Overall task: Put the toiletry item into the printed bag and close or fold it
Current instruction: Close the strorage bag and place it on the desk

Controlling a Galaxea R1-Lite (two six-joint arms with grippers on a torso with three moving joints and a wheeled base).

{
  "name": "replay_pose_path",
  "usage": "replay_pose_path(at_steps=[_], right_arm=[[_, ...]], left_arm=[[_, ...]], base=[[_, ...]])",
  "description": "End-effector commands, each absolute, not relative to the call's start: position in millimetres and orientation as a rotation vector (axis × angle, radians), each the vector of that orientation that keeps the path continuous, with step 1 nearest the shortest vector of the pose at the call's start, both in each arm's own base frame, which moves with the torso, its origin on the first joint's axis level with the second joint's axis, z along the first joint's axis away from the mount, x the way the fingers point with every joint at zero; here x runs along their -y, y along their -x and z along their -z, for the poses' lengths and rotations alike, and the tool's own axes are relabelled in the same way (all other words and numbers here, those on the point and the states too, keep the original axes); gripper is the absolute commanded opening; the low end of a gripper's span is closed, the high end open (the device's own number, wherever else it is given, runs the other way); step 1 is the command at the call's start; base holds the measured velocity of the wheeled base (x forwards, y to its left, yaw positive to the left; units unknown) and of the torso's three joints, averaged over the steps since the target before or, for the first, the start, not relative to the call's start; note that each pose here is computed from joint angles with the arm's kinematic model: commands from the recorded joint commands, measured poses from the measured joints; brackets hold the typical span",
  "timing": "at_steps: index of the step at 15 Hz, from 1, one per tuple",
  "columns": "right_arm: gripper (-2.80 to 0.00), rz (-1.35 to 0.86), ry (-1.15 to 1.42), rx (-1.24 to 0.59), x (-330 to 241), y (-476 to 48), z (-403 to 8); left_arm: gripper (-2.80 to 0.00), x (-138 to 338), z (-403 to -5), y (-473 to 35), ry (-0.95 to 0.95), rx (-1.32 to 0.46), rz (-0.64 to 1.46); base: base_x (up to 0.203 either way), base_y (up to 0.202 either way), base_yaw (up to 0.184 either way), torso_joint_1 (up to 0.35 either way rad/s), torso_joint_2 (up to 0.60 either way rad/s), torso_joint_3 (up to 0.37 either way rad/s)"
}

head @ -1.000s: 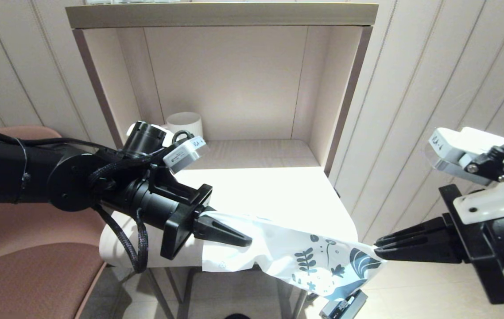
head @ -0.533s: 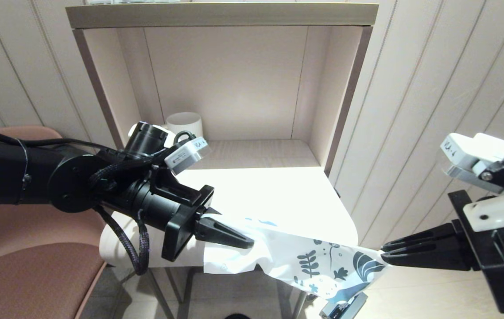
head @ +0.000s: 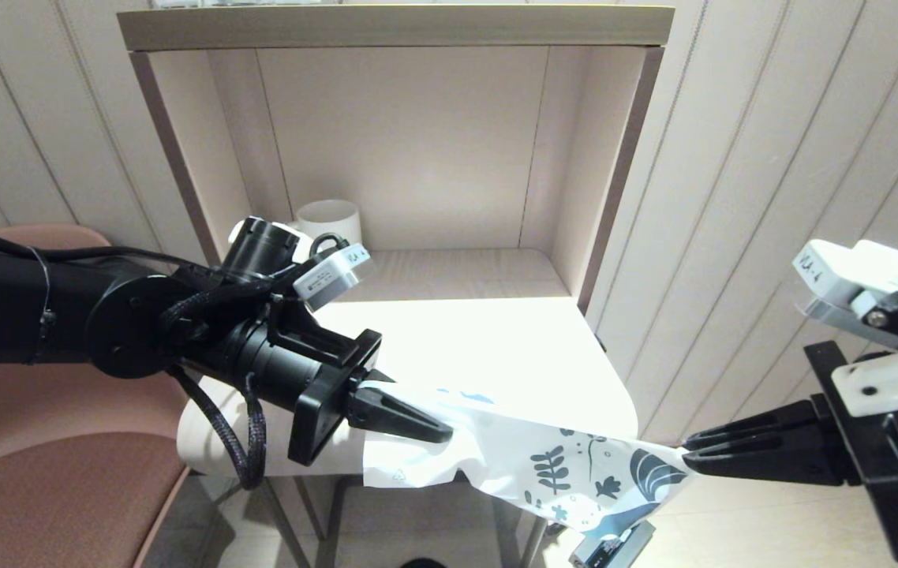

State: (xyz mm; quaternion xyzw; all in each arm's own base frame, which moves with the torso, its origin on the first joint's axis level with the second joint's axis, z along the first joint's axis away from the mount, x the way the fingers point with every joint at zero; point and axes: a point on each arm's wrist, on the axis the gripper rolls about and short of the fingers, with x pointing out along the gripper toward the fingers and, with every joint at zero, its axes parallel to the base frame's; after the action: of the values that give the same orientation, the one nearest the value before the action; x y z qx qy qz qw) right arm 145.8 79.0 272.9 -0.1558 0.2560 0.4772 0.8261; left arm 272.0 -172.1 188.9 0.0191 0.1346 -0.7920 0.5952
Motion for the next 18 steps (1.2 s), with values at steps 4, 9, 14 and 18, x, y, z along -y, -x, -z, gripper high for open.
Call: replay_pose_path(at_steps=[4,9,14,18], right_arm=[[-2.80,-1.024,0.332,-0.506,-84,-155,-269],[0.00,-1.044,0.329,-0.520,-86,-156,-266],[0.00,-1.094,0.305,-0.508,-87,-156,-267],[0.00,-1.039,0.294,-0.469,-75,-151,-275]], left_arm=[[-2.80,172,-189,-272,-0.041,-0.308,1.847],[-2.80,173,-188,-271,-0.039,-0.313,1.848],[-2.80,173,-186,-273,-0.036,-0.320,1.848],[-2.80,172,-182,-296,-0.032,-0.319,1.808]], base=[[0.000,0.000,0.000,0.000,0.00,0.000],[0.000,0.000,0.000,0.000,0.00,0.000],[0.000,0.000,0.000,0.000,0.00,0.000],[0.000,0.000,0.000,0.000,0.00,0.000]])
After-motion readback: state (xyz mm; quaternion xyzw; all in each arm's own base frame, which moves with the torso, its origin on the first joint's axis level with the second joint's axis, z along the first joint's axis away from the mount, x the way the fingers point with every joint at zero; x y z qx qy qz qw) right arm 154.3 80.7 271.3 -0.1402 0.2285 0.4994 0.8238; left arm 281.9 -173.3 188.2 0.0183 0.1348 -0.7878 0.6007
